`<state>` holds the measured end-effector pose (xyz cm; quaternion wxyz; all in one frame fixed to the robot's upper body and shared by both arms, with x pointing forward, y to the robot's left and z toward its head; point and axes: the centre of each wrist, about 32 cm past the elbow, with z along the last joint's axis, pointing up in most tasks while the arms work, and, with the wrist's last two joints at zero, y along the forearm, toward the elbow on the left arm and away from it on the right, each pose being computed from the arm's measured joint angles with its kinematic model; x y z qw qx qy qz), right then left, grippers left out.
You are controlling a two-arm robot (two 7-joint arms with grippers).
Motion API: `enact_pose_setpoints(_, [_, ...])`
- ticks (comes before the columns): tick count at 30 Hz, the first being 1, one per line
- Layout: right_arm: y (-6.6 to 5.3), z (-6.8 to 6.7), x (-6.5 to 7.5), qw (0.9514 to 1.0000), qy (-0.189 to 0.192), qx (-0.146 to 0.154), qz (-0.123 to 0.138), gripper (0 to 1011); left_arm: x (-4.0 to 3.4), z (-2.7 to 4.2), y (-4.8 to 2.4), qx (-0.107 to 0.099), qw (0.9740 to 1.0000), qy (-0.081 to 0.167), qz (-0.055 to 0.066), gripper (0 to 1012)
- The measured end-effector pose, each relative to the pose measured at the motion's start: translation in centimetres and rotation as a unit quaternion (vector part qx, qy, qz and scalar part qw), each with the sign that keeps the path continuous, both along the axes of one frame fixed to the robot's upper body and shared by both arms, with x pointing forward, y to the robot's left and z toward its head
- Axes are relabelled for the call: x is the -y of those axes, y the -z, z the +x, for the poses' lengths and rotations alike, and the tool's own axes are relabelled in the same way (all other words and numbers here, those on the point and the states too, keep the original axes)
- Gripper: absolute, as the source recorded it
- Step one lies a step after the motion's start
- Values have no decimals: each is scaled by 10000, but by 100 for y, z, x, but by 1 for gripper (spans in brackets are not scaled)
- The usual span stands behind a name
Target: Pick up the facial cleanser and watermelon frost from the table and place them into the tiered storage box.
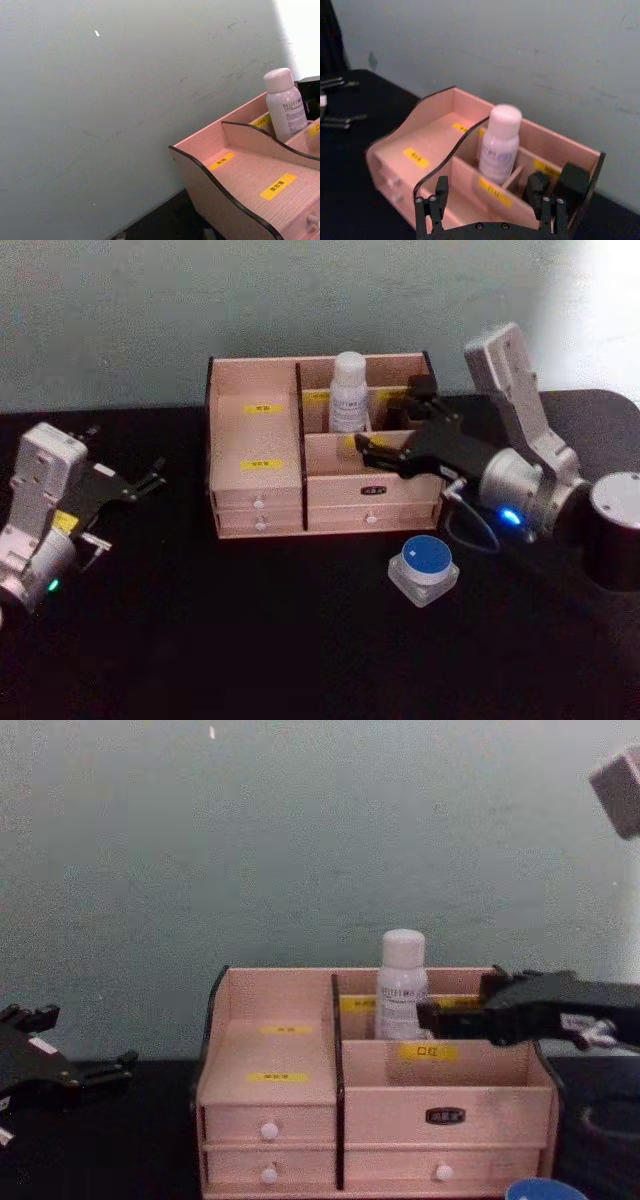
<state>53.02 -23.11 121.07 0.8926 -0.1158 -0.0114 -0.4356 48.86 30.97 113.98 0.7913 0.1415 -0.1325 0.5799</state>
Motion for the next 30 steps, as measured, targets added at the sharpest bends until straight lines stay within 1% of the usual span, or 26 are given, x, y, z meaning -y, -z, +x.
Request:
enact_pose_setpoints(1, [25, -47, 36, 10000, -22, -40, -24, 1000, 0, 0, 0, 0, 10000, 0, 0, 1001])
enact_pose_setpoints(2, [25, -47, 36, 10000, -22, -40, -24, 1000, 0, 0, 0, 0, 10000, 0, 0, 1001])
enact_pose_setpoints(3, [50, -91, 68, 10000, -32, -78, -45, 1000, 0, 0, 0, 0, 10000, 0, 0, 1001])
enact_pose_setpoints(5, [75, -131, 98, 9999, -41, -117, -59, 1000, 0, 0, 0, 0, 10000, 0, 0, 1001])
enact_pose_setpoints(7, [124, -209, 152, 9997, -79, -196, -98, 1000, 0, 0, 0, 0, 10000, 0, 0, 1001])
enact_pose_setpoints(8, [124, -209, 152, 9997, -79, -196, -98, 1000, 0, 0, 0, 0, 10000, 0, 0, 1001])
enact_pose_setpoints(10, [148, -254, 187, 9995, -123, -245, -134, 1000, 0, 0, 0, -1, 10000, 0, 0, 1001])
enact_pose_setpoints(21, [181, -448, 324, 9974, -289, -592, -282, 1000, 0, 0, 0, 0, 10000, 0, 0, 1001])
enact_pose_setpoints(30, [209, -539, 390, 9960, -282, -758, -383, 1000, 0, 0, 0, 0, 10000, 0, 0, 1001])
